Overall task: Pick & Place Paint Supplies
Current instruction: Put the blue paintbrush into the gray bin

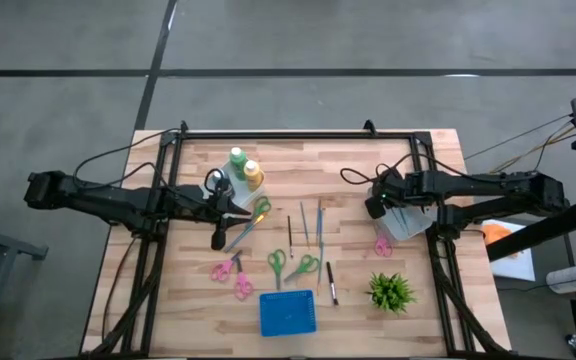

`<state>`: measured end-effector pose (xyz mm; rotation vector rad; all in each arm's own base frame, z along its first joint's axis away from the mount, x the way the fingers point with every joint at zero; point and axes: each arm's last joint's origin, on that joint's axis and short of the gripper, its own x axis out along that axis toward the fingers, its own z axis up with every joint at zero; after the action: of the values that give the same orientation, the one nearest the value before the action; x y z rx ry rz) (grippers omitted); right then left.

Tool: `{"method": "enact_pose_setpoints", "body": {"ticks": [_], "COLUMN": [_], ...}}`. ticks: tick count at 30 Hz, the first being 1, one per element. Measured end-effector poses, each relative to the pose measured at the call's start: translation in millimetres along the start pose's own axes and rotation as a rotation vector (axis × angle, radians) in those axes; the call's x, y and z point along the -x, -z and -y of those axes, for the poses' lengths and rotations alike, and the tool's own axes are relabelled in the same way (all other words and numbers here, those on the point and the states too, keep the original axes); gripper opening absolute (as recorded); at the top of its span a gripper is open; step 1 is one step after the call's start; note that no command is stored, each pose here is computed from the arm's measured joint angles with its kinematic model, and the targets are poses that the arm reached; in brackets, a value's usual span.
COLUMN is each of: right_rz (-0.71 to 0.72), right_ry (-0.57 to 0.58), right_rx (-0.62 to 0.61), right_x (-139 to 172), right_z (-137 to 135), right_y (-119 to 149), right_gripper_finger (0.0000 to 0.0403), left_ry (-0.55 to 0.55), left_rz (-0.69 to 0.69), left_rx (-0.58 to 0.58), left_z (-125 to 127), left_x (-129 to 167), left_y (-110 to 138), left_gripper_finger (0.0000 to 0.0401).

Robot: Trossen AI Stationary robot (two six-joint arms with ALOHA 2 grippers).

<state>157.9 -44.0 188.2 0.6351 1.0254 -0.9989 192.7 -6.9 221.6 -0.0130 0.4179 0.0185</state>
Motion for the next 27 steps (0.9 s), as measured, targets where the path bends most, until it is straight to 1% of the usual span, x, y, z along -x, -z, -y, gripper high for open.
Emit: {"method": "enact_pose_setpoints", "body": {"ticks": [9,23,25,27], "right_rz": [-0.035,-0.026,-0.025,-0.023], "right_ry": [0.037,0.027,0.025,0.023], "right_rx": [-0.004,0.006,0.006,0.005], "right_x": [-10,-12,-12,-12], "right_z": [3,2,2,2], "right_y": [6,7,7,6], "right_gripper_finger": [0.0008,0.0008,0.0011,0.0023], "left_ry": [0.000,0.000,0.000,0.000], "left_rz": [-0.002,-0.006,-0.005,-0.006], "left_rx": [0.000,0.000,0.000,0.000], "left_z": [0,0,0,0], "left_x": [0,0,0,0], "left_y": [0,1,1,1], "left_gripper_finger": [0.0082,0.0082,0.0082,0.0082]}}
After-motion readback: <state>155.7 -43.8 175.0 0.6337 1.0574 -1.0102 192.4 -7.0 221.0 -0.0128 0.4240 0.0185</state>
